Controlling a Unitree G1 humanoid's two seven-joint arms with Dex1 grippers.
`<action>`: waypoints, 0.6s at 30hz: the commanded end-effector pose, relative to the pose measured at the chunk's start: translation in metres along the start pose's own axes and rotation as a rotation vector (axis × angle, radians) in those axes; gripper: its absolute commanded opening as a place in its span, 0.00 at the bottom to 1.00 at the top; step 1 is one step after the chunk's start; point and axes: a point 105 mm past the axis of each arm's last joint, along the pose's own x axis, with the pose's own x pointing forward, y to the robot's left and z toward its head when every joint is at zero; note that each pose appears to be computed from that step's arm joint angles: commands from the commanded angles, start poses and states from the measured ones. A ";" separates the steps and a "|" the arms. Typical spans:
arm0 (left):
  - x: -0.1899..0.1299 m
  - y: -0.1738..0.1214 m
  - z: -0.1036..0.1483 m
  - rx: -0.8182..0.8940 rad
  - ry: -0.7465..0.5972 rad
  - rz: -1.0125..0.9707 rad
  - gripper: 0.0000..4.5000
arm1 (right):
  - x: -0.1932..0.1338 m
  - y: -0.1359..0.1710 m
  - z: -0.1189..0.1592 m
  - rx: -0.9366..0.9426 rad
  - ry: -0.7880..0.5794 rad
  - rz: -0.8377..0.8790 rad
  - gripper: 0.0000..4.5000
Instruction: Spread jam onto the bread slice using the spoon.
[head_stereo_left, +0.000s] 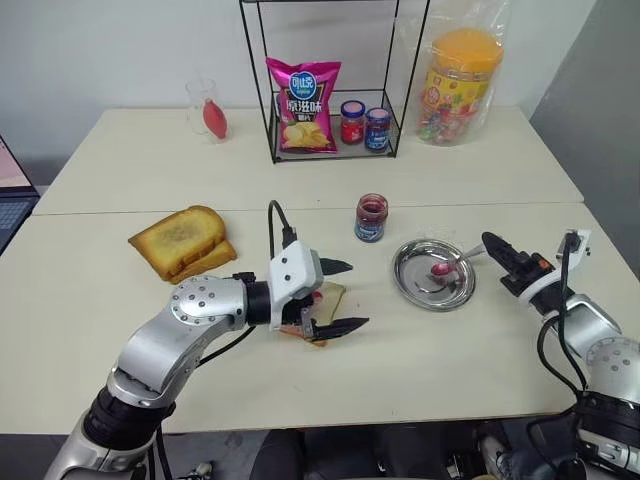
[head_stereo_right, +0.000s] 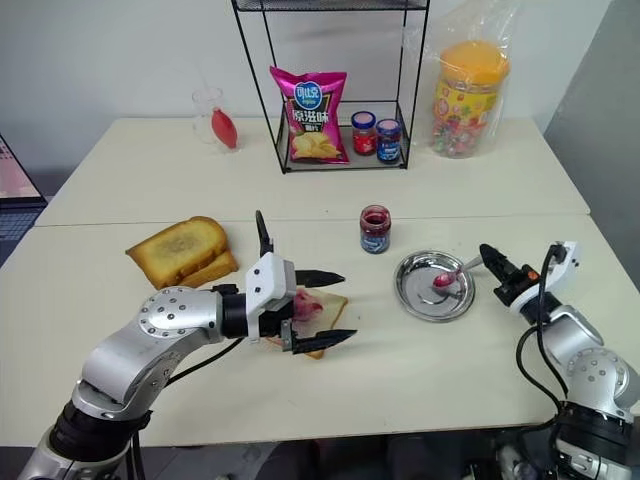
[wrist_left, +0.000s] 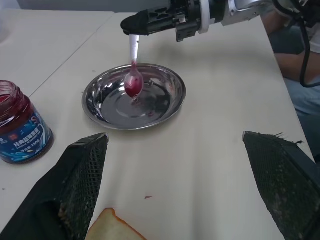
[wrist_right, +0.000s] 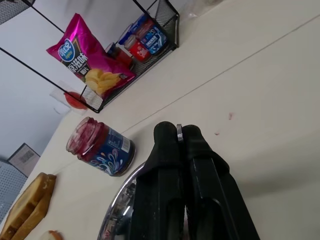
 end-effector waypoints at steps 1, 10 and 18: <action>0.004 -0.003 0.007 0.022 -0.020 -0.006 1.00 | -0.004 0.003 0.007 -0.044 -0.030 0.026 0.18; 0.005 -0.006 0.009 0.021 -0.019 -0.048 1.00 | -0.004 0.003 -0.002 -0.163 -0.001 0.017 0.62; -0.002 -0.004 0.002 0.023 0.002 -0.043 1.00 | -0.001 -0.003 0.004 -0.292 -0.045 -0.033 0.81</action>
